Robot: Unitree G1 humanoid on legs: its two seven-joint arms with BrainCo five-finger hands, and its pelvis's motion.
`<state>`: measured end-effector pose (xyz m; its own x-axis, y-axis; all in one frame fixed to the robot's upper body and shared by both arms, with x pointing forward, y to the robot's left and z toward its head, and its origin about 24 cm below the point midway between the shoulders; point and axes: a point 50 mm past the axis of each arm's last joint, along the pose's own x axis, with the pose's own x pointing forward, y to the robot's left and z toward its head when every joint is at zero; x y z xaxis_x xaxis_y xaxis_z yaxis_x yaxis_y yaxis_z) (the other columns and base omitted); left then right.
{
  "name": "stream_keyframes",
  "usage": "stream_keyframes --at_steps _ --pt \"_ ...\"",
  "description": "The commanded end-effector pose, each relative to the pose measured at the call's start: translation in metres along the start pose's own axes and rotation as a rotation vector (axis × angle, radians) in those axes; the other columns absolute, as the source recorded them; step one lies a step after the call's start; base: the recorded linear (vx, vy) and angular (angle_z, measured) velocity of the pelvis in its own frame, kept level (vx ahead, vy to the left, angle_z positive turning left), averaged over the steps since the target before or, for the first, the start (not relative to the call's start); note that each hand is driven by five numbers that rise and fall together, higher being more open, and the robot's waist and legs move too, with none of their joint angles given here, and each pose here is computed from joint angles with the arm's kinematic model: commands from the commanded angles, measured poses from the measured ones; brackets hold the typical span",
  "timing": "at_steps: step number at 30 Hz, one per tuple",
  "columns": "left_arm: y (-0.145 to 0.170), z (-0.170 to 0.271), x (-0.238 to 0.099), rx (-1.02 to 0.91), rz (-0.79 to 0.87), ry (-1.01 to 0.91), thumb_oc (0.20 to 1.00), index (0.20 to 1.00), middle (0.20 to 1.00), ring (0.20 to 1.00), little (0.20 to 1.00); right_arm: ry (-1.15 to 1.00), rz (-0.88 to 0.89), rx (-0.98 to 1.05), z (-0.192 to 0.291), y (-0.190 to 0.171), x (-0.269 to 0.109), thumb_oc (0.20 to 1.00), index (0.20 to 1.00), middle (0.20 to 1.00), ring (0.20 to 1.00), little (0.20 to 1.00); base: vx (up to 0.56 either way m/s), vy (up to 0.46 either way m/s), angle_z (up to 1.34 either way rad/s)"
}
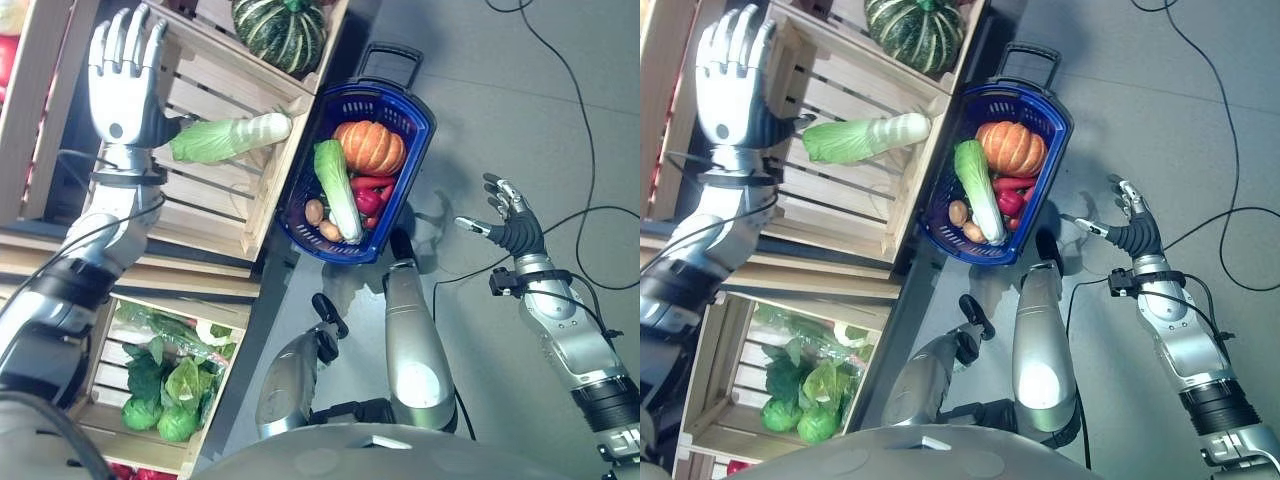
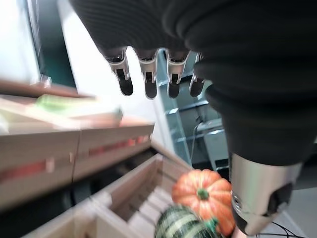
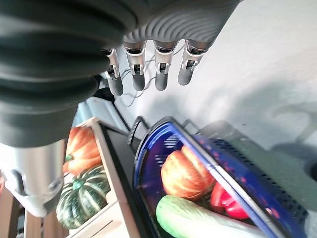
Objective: Pick up fruits and vegetables into the basket
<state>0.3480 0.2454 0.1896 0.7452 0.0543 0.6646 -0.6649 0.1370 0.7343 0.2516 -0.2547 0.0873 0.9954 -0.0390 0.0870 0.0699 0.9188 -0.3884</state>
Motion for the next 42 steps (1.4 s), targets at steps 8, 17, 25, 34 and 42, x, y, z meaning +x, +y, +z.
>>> stream_keyframes --at_steps 8,17,25,34,42 --pt "-0.022 -0.037 0.002 -0.142 -0.125 0.375 1.0 1.0 1.0 1.0 1.0 -0.132 0.021 0.041 0.026 0.018 0.003 1.0 1.0 1.0 1.0 1.0 0.01 0.03 -0.11" --pt "-0.038 -0.071 -0.015 -0.191 -0.22 0.666 1.0 1.0 1.0 1.0 1.0 -0.155 -0.002 0.053 0.029 0.018 0.005 1.0 1.0 1.0 1.0 1.0 -0.01 0.011 -0.02" --pt "-0.019 -0.099 -0.013 -0.014 -0.171 0.768 1.0 1.0 1.0 1.0 1.0 -0.177 -0.039 0.069 0.033 0.015 0.009 1.0 1.0 1.0 1.0 1.0 -0.01 -0.001 0.01" --pt "0.015 -0.1 0.018 0.423 -0.092 0.552 1.0 1.0 1.0 1.0 1.0 -0.214 -0.041 0.042 0.035 0.012 0.008 1.0 1.0 1.0 1.0 1.0 0.03 0.05 0.0" --pt "0.027 -0.09 0.036 0.682 -0.077 0.383 1.0 1.0 1.0 1.0 1.0 -0.246 -0.057 0.024 0.03 0.01 0.007 1.0 1.0 1.0 1.0 1.0 0.04 0.026 -0.05"
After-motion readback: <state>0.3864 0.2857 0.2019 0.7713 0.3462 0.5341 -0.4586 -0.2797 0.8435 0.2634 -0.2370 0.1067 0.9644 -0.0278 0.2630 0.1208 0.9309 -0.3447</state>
